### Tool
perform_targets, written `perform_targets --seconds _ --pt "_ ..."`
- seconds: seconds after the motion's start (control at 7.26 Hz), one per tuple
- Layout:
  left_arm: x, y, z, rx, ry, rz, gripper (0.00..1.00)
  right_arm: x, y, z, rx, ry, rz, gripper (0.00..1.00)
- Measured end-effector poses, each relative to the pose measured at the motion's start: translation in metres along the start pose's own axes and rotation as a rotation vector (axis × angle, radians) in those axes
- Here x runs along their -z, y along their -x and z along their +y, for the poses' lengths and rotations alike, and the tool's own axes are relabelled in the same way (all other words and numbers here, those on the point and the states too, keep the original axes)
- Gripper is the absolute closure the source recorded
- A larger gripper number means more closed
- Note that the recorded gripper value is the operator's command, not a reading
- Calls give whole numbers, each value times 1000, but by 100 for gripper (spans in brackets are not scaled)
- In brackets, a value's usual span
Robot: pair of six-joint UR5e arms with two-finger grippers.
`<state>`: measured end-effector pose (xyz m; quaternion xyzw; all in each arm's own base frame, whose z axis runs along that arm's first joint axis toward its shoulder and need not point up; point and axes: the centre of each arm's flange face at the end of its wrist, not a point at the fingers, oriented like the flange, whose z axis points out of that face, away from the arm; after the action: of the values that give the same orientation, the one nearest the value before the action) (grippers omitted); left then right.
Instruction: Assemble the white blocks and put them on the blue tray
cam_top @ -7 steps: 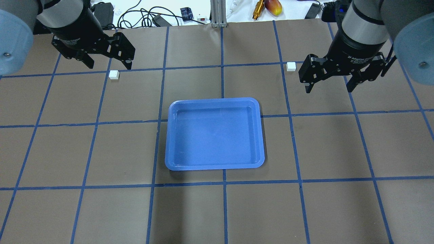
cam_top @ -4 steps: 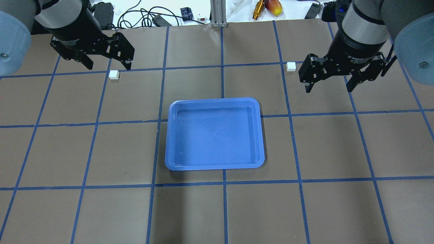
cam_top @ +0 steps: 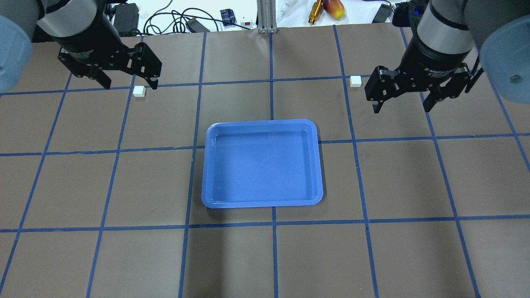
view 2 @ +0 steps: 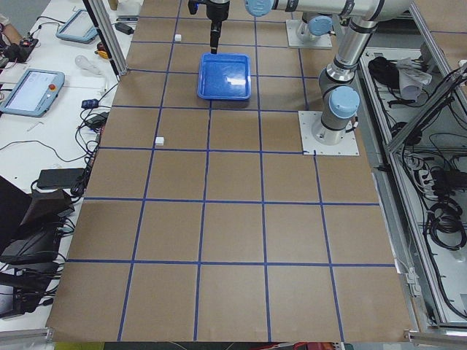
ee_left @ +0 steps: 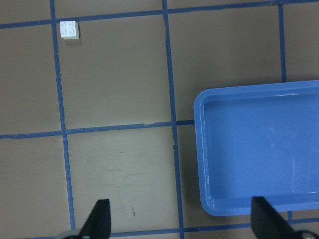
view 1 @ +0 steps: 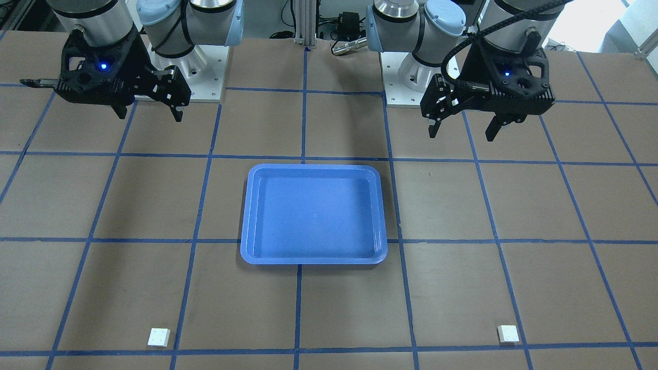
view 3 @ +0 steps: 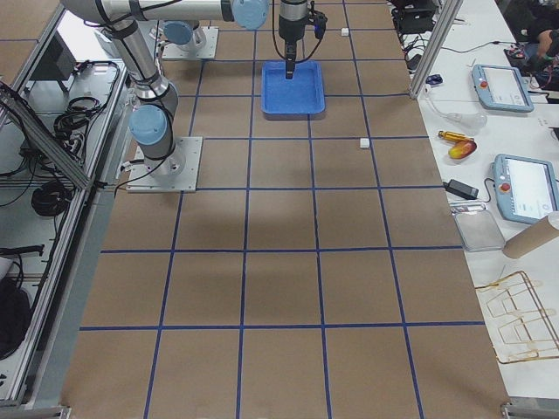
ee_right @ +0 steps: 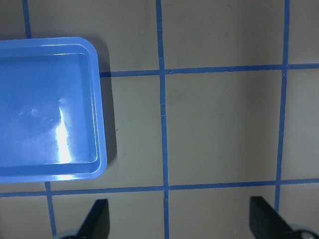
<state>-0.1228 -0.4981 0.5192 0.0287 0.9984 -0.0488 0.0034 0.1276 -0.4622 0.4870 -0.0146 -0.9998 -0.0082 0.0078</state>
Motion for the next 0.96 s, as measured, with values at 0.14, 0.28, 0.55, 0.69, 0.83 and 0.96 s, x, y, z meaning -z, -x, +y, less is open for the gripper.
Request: perform_targets --seconds 0.14,0.28,0.55,0.69,0.83,0.96 --pt "0 0 1 0 5 1 0 -1 0 -1 2 1 -3 0" --pt "0 1 1 -1 7 1 0 -1 0 -1 2 1 -5 0" --pt "-1 1 1 -1 13 2 0 0 0 -2 2 -6 -6 0" --pt "-3 1 0 0 17 2 0 0 0 -2 2 -9 -5 0" --pt "-6 3 -3 0 21 2 0 0 -1 -2 1 -8 0 0" --pt "-11 6 -8 1 27 7 0 0 -1 -1 -1 -5 -1 0"
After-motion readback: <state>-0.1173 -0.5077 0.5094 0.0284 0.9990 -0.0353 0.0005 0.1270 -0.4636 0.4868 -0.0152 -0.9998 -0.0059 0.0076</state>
